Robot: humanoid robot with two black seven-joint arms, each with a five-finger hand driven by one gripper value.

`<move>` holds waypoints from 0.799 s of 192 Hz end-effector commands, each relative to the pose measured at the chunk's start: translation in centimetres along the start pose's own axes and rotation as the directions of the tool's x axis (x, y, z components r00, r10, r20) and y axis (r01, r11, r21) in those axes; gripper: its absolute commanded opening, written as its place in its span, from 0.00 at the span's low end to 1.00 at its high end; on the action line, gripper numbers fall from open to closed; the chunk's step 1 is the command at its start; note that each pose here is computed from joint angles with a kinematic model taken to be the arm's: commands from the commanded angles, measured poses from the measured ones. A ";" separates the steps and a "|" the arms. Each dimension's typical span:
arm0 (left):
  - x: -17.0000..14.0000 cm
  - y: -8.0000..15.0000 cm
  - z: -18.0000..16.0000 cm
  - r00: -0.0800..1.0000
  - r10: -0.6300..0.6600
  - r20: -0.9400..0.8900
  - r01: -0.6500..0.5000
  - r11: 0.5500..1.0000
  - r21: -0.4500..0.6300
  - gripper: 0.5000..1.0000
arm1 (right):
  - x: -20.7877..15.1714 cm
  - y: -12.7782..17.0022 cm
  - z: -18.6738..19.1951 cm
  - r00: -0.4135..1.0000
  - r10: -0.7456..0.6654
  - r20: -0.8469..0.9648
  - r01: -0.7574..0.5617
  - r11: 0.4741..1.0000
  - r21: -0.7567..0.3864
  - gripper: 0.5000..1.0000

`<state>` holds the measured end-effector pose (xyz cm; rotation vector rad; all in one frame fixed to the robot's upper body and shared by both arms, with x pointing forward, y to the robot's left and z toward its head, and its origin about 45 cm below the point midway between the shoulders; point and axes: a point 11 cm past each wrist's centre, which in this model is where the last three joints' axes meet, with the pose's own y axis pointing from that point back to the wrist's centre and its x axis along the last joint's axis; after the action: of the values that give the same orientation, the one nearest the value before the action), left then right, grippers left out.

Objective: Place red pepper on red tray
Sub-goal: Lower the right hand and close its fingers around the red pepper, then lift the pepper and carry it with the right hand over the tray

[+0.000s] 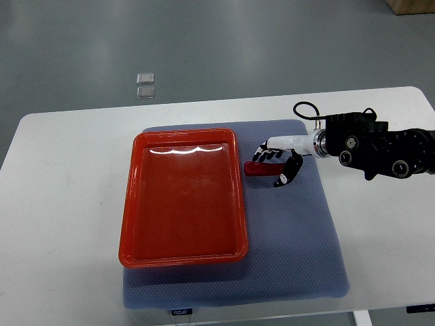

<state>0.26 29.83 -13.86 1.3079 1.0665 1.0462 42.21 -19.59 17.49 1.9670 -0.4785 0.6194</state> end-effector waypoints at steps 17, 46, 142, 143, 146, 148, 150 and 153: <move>0.0 0.0 0.0 1.000 0.000 0.000 0.000 1.000 0.000 1.00 | -0.1 -0.1 0.0 1.000 0.013 -0.010 -0.013 1.000 0.000 0.39; 0.0 0.0 0.0 1.000 0.000 0.000 0.000 1.000 0.000 1.00 | 0.0 -0.1 0.1 0.999 0.020 -0.033 -0.020 1.000 -0.002 0.08; 0.0 0.0 0.0 1.000 0.001 -0.001 -0.001 1.000 0.000 1.00 | 5.4 2.6 -1.4 0.991 0.107 -0.079 -0.106 0.994 0.018 0.00; 0.1 0.0 0.0 1.000 0.003 -0.002 -0.003 1.000 0.000 1.00 | 5.6 2.6 -1.6 0.991 0.108 -0.082 -0.107 0.994 0.022 0.00; 0.0 0.0 0.0 1.000 0.000 -0.001 0.000 1.000 0.000 1.00 | 5.8 2.8 -1.8 0.990 0.111 -0.085 -0.110 0.994 0.024 0.00; 0.0 0.0 0.0 1.000 0.001 -0.001 -0.001 1.000 0.000 1.00 | 6.1 2.9 -2.0 0.990 0.113 -0.088 -0.112 0.993 0.027 0.00; 0.0 0.0 0.0 1.000 0.001 -0.001 -0.001 1.000 0.000 1.00 | 6.4 3.0 -2.2 0.989 0.118 -0.092 -0.116 0.993 0.029 0.00; 0.1 0.0 0.0 1.000 0.003 -0.002 -0.003 1.000 0.000 1.00 | 6.8 3.1 -2.6 0.988 0.122 -0.096 -0.119 0.992 0.037 0.00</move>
<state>0.29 29.86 -13.86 1.3078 1.0664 1.0495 44.45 -20.10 22.19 1.9287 -0.5284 0.7494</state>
